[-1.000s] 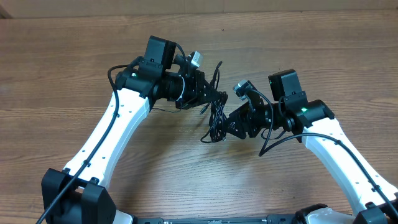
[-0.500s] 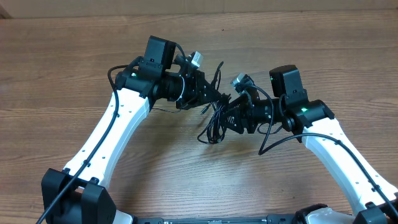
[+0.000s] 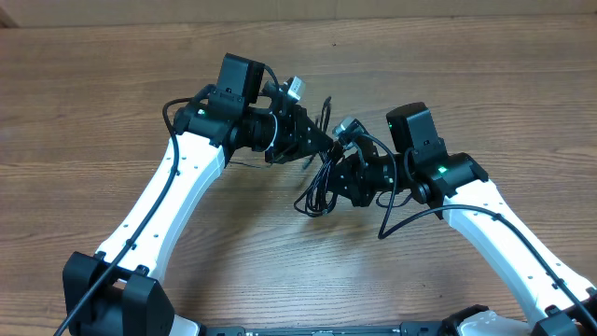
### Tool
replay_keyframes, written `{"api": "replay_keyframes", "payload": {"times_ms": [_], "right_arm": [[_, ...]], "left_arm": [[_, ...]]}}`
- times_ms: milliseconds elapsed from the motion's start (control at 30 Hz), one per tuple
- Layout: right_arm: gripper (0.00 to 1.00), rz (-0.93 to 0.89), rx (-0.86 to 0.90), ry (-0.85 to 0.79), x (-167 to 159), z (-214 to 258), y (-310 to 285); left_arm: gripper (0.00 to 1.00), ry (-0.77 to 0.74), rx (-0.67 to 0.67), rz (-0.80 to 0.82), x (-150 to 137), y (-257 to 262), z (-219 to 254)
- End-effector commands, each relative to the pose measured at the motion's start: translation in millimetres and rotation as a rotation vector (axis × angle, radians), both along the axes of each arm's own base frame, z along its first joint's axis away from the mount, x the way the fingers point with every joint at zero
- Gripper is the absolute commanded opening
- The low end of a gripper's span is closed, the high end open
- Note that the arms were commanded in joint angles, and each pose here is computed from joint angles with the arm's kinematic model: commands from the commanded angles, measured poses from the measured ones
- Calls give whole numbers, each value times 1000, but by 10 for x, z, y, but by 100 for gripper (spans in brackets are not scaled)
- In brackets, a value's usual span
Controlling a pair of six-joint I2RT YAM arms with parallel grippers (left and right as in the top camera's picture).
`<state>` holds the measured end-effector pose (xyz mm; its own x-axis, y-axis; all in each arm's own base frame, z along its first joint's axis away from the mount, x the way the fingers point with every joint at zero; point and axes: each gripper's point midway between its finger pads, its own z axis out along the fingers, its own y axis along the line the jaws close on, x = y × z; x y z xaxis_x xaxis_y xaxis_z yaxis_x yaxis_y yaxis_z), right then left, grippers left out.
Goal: Untangle cables
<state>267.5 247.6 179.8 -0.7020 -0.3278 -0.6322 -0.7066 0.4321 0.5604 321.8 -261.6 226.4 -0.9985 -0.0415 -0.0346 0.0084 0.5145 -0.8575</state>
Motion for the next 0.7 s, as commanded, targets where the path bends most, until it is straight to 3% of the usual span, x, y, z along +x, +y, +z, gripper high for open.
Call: {"api": "replay_keyframes", "payload": {"times_ms": [0, 67, 233, 467, 667], "right_arm": [[4, -97, -18, 107, 38, -82, -43], [4, -167, -44, 165, 71, -135, -86], [4, -346, -113, 287, 147, -279, -217], [4, -438, -117, 360, 185, -310, -256], [4, -438, -117, 360, 186, -311, -258]], "left_arm": [[66, -27, 104, 75, 140, 125, -138], [100, -30, 199, 131, 199, 249, -272], [100, -6, 382, 214, 210, 523, -514], [100, -53, 400, 105, 77, 442, -539], [84, -102, 418, 1, -67, 326, -563]]}}
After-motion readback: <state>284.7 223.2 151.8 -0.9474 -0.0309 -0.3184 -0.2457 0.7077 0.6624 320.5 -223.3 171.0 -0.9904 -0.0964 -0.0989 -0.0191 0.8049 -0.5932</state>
